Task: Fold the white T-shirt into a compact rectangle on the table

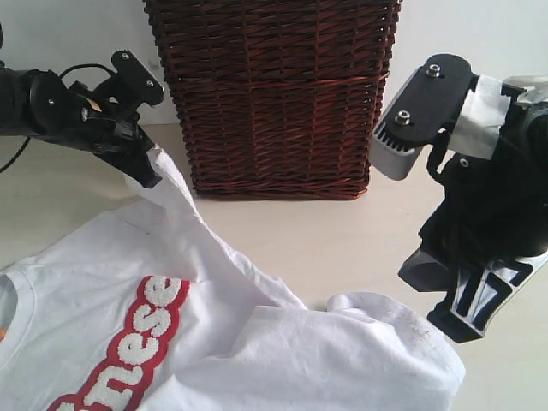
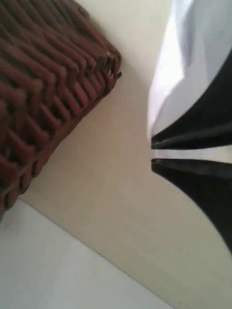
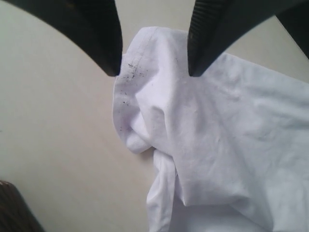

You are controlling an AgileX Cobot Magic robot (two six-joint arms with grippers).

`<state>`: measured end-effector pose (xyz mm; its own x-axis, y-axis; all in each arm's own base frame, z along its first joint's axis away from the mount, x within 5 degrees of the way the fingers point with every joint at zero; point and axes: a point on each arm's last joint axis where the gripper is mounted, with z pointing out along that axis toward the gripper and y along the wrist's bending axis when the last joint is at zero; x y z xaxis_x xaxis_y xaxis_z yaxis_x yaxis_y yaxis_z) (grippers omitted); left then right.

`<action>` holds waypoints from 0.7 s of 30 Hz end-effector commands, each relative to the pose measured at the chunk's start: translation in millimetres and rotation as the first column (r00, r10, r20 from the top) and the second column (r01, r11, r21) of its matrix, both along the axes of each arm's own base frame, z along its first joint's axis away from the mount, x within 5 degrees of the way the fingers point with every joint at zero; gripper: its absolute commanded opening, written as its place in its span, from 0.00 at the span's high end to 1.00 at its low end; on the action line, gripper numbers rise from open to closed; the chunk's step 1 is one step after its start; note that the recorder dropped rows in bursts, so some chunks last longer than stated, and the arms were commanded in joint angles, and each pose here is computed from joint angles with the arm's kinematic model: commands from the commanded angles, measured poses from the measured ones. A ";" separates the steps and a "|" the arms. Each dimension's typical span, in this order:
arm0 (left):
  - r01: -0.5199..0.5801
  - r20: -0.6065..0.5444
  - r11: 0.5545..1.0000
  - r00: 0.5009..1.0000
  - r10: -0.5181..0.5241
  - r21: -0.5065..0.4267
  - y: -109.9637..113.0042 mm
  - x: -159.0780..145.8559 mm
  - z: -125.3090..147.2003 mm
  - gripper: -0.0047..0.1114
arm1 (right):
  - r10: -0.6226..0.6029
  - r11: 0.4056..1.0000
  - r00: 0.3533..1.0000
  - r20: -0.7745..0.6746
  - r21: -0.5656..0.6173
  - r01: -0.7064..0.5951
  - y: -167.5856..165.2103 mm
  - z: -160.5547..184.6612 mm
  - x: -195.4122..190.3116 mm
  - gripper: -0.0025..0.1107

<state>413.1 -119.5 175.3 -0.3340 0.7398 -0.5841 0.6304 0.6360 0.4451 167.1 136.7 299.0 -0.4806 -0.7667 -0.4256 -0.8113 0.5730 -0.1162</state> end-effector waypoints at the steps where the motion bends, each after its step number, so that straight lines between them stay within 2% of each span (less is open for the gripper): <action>1: -0.010 0.071 1.000 0.997 0.011 -0.023 -1.9 3.7 9.0 0.62 | -0.008 1.000 1.000 -0.011 0.004 0.008 -0.8 0.5 -0.4 0.60; 3: -0.019 0.074 0.999 0.997 0.021 -0.035 -1.9 4.1 9.5 0.48 | -0.008 1.000 1.000 -0.011 0.004 0.008 -0.8 0.5 -0.4 0.60; 5: -0.033 0.066 0.998 0.997 0.037 -0.055 -2.0 3.8 10.2 0.47 | -0.008 1.000 1.000 -0.013 0.002 0.008 -1.0 0.5 -0.5 0.60; 9: -0.056 -0.029 0.996 0.998 0.054 -0.073 2.0 -2.8 11.7 0.63 | -0.008 1.000 1.000 -0.013 0.002 0.008 -1.0 0.5 -0.5 0.60; 12: -0.066 -0.174 0.997 0.983 0.057 -0.047 14.3 -12.4 10.1 0.77 | -0.008 1.000 1.000 -0.013 0.002 0.008 -1.0 0.5 -0.5 0.60; 14: -0.053 -0.315 0.999 0.948 0.050 0.001 25.7 -22.3 4.0 0.89 | -0.008 1.000 1.000 -0.014 0.001 0.008 -1.0 0.4 -0.6 0.60; 16: -0.048 -0.465 0.998 0.883 0.057 0.032 37.1 -33.1 -4.3 0.96 | -0.008 1.000 1.000 -0.015 0.001 0.008 -1.1 0.4 -0.7 0.60; 19: -0.092 -0.619 0.996 0.782 0.072 -0.001 44.3 -43.4 -16.2 0.96 | -0.008 1.000 1.000 -0.015 0.001 0.008 -1.1 0.4 -0.7 0.60; 21: -0.120 -0.659 0.993 0.748 0.077 -0.019 45.0 -46.5 -22.1 0.96 | -0.008 1.000 1.000 -0.015 0.001 0.008 -1.1 0.4 -0.7 0.60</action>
<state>373.6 -74.9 160.0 -0.6632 0.6946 -0.2786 0.7207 0.6931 0.0125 165.9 136.3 298.5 -0.4874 -0.7680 -0.4155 -0.8126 0.5731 -0.1062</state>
